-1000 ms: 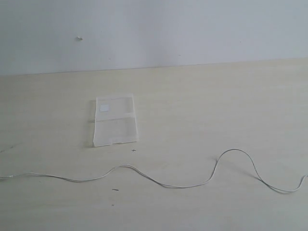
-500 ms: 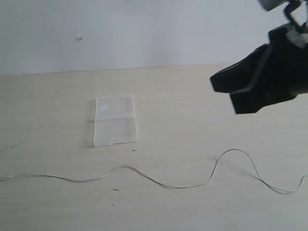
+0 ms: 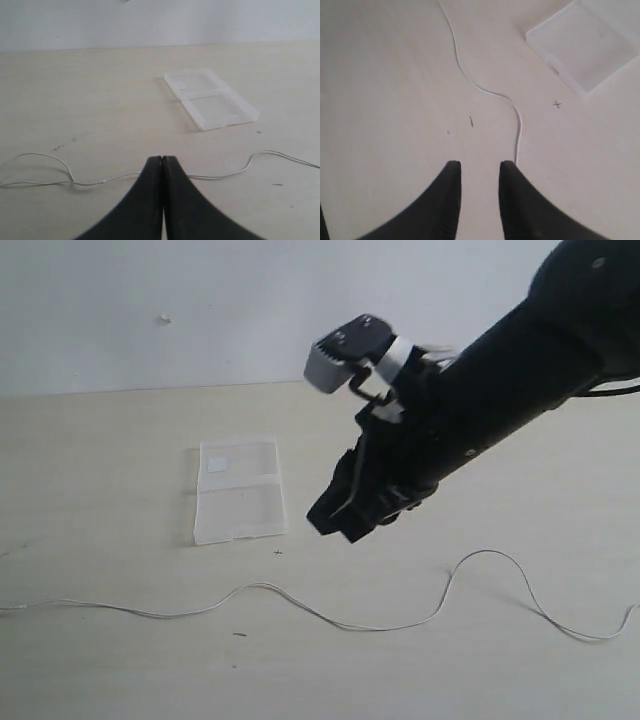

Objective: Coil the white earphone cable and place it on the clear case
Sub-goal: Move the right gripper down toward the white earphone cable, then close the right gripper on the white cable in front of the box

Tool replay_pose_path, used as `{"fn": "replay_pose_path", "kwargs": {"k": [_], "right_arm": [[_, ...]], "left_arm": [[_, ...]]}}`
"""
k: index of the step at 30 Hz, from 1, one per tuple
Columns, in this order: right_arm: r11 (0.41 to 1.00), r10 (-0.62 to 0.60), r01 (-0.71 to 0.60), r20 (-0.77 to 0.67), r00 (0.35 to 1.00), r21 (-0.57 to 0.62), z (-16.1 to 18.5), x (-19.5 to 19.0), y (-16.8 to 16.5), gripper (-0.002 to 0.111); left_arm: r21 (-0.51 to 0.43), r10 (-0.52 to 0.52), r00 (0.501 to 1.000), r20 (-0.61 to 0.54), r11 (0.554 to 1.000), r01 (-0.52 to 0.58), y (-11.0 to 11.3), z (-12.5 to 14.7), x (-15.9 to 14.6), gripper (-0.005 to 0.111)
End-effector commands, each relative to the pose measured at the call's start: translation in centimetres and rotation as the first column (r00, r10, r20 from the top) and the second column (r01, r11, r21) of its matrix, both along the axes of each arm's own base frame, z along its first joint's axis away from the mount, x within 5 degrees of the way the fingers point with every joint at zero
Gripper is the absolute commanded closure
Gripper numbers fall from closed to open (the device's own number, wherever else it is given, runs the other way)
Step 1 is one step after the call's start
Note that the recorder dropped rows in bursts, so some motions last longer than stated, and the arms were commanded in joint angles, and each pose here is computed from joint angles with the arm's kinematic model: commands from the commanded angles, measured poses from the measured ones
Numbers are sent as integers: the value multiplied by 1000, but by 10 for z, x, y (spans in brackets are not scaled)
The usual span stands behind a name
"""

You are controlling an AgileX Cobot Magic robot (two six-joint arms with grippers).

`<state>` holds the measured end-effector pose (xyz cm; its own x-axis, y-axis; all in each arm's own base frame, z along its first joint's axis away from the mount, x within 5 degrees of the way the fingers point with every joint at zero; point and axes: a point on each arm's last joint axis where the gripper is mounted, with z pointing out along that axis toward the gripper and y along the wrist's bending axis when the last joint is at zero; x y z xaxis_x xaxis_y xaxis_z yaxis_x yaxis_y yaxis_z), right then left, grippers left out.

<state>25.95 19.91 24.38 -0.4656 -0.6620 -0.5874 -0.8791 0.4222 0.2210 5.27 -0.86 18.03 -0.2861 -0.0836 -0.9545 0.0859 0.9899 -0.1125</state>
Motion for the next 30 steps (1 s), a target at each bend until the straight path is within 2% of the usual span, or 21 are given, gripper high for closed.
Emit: {"fn": "replay_pose_path", "kwargs": {"k": [1,7,11,18,30], "right_arm": [[997,70,-70,3,998,-21,-25,7,29,74],[996,76,-76,-7,997,-56,-59,15,54,72],[996,48,-49,-13,999,-79,-79,24,59,66],[991,12,-18,-44,999,-130,-116,31,60,65],[987,-17,9,-47,999,-163,-137,36,60,65]], "left_arm": [[0,2,1000,9,1000,-2,0,1,0,107],[-2,2,1000,9,1000,-2,0,1,0,107],[-2,2,1000,9,1000,-2,0,1,0,107],[-2,2,1000,9,1000,-2,0,1,0,107],[-2,2,1000,9,1000,-2,0,1,0,107]]}}
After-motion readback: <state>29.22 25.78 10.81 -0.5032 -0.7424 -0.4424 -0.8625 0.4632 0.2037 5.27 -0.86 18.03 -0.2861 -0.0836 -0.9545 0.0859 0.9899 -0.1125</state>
